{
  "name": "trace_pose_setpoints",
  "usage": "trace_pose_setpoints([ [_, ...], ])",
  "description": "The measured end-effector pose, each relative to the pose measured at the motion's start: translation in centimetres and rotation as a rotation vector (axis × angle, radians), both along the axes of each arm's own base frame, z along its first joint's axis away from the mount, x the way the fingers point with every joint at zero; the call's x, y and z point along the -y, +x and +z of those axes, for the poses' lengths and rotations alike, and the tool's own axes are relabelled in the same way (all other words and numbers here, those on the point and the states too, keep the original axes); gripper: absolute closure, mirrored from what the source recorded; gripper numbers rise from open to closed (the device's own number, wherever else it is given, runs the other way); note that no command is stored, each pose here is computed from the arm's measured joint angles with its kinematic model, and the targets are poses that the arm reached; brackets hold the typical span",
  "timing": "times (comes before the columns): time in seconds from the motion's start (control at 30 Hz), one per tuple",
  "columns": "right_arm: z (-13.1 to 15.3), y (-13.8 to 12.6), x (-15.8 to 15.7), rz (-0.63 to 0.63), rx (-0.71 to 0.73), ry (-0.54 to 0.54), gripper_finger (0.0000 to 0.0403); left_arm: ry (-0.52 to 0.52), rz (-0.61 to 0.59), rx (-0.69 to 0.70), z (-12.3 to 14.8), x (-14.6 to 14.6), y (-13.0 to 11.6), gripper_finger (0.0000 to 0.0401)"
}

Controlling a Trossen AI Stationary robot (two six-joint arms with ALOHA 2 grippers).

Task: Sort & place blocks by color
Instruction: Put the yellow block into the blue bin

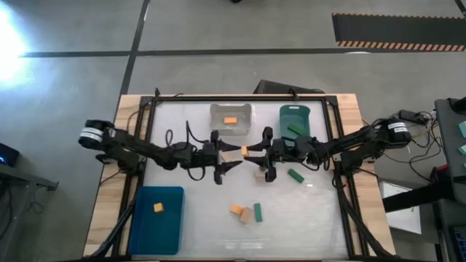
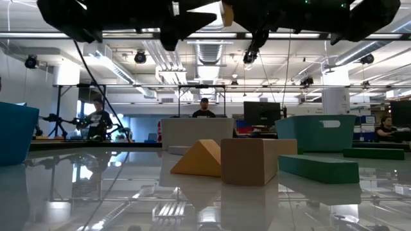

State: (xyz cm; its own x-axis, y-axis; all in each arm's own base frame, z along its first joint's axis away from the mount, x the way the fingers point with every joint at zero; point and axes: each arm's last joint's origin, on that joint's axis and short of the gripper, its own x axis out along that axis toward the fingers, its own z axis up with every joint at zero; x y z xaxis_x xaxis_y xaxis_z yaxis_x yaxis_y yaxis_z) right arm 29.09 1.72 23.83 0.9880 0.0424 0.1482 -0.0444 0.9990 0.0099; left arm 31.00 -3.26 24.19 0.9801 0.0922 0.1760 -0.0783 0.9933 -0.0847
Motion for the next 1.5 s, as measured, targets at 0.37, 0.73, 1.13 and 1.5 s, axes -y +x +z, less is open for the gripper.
trace_pose_setpoints([
  [0.37, 0.1, 0.0, 0.0, -0.002, 0.007, -0.021, 0.0285, 0.004, -0.031, 0.014, -0.7, 0.4, 2.5, 0.0175],
  [0.73, 0.2, -0.1, -0.1, 0.010, 0.014, -0.028, 0.0285, 0.016, -0.021, 0.008, -0.6, 0.4, 2.6, 0.0280],
  [1.13, 0.2, -0.1, 0.0, -0.008, 0.013, 0.006, 0.0205, -0.002, -0.006, -0.001, -0.7, 0.4, 2.6, 0.0284],
  [1.5, 2.0, -1.7, 0.2, -0.018, -0.025, 0.000, 0.0172, -0.176, 0.013, -0.260, -2.4, 0.2, 2.1, 0.0284],
])
